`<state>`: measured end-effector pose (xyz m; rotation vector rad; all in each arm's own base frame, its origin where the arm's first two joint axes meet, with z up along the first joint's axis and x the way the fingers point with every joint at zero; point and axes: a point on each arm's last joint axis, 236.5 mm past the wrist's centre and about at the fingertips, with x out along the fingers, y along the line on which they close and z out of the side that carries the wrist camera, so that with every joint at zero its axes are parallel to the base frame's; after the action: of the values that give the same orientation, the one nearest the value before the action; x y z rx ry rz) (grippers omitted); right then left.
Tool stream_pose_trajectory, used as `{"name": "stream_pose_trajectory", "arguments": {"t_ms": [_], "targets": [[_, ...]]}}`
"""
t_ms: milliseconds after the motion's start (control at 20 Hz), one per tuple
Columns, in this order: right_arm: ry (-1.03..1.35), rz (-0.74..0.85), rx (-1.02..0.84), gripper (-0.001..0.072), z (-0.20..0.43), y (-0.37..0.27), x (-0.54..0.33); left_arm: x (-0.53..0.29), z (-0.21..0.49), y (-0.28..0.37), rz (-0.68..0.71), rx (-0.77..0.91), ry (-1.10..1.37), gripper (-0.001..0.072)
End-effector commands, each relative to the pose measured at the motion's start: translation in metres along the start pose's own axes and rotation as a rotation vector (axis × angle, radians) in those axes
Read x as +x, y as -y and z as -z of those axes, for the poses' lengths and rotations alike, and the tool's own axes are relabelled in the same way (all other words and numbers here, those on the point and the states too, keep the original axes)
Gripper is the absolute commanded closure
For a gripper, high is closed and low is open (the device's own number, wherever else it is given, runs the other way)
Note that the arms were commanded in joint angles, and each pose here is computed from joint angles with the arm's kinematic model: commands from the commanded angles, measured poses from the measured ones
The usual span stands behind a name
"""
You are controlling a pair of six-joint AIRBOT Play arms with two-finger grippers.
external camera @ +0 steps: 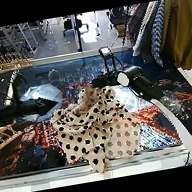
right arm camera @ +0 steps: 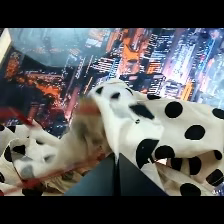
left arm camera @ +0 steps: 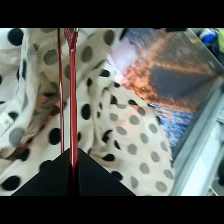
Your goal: Fold the clothes and pants, and hang the long-sleeved shirts on hangers.
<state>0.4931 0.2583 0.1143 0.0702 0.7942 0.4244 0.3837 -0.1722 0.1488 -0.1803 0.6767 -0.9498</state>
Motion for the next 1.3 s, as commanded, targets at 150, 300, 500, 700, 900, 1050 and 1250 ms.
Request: {"name": "stream_pose_trajectory", "arguments": {"t_ms": [150,300,500,700,900,1050,1250], "targets": [[-0.024,-0.034,-0.039,0.0695,0.001,-0.018,-0.029,0.031,0.001,0.013,0.023,-0.041,-0.012,0.0701],[-0.024,-0.079,-0.147,0.0695,-0.003,-0.046,-0.075,0.027,-0.034,-0.016,-0.091,-0.101,0.14,0.0701],[0.024,-0.114,-0.181,0.0695,-0.01,-0.067,-0.111,0.02,-0.071,-0.009,-0.106,-0.134,0.29,0.0701],[0.048,-0.14,-0.246,0.0695,-0.012,-0.081,-0.117,0.048,-0.041,0.043,0.066,-0.088,0.15,0.07],[-0.027,-0.185,-0.376,0.0695,0.016,-0.107,-0.129,0.075,-0.021,0.052,0.126,-0.096,0.081,0.07],[-0.202,-0.195,-0.483,0.0695,0.063,-0.109,-0.145,0.074,-0.032,0.035,0.143,-0.124,0.147,0.07],[-0.341,-0.117,-0.525,0.0694,0.089,-0.082,-0.157,0.035,-0.081,0.016,0.19,-0.083,0.388,0.07]]}}
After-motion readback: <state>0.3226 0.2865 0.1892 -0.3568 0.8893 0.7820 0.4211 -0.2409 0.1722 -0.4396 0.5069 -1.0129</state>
